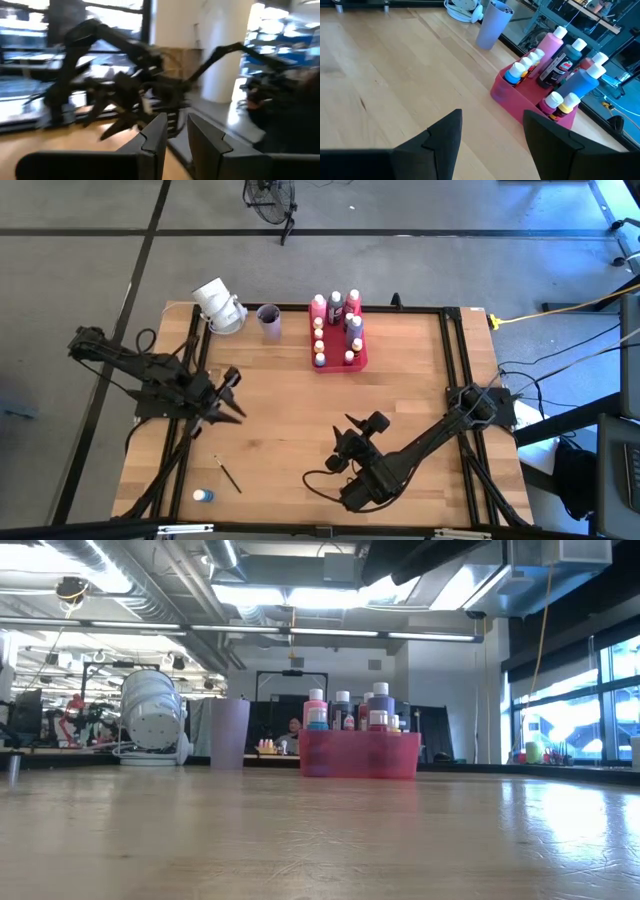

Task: Pick & Place Paint Supplies
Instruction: Put the blue paint bottle into the red bin

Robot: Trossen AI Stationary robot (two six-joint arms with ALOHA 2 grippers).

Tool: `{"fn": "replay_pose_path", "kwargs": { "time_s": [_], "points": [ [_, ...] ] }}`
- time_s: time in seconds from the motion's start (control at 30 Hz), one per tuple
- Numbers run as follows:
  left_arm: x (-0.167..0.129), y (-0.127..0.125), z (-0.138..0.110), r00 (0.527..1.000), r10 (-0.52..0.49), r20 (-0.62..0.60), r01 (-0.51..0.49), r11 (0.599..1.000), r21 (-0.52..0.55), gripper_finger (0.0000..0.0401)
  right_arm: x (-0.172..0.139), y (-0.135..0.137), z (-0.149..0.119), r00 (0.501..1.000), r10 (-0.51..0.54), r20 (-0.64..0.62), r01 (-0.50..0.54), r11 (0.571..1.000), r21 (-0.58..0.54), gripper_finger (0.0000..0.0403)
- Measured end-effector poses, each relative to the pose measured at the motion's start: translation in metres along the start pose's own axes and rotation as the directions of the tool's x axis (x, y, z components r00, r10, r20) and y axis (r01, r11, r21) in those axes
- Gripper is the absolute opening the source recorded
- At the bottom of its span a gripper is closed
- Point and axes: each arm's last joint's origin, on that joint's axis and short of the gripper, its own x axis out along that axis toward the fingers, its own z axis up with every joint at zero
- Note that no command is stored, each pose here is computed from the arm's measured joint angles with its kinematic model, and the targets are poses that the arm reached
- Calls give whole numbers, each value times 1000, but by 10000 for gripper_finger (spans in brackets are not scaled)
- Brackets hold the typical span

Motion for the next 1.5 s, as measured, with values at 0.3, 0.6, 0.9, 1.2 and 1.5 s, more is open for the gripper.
{"fn": "replay_pose_path", "kwargs": {
  "time_s": [0.3,0.6,0.9,1.2,1.5],
  "points": [
    [-1,-5,7,985,-159,63,158,987,27,109,0,0,0,1000,2,0,-2,1000,5,213],
    [0,-7,-10,951,-306,48,305,952,23,198,3,5,3,1000,28,-7,-28,997,76,210],
    [0,-10,-16,908,-418,5,409,886,-219,216,11,19,7,992,115,-55,-107,986,131,209],
    [-1,-12,-22,867,-495,-52,436,806,-400,218,24,39,-3,983,175,-60,-164,973,160,209],
    [-7,-15,-39,750,-629,-204,556,767,-321,209,30,57,-13,961,271,-49,-255,943,212,209]
  ]
}}
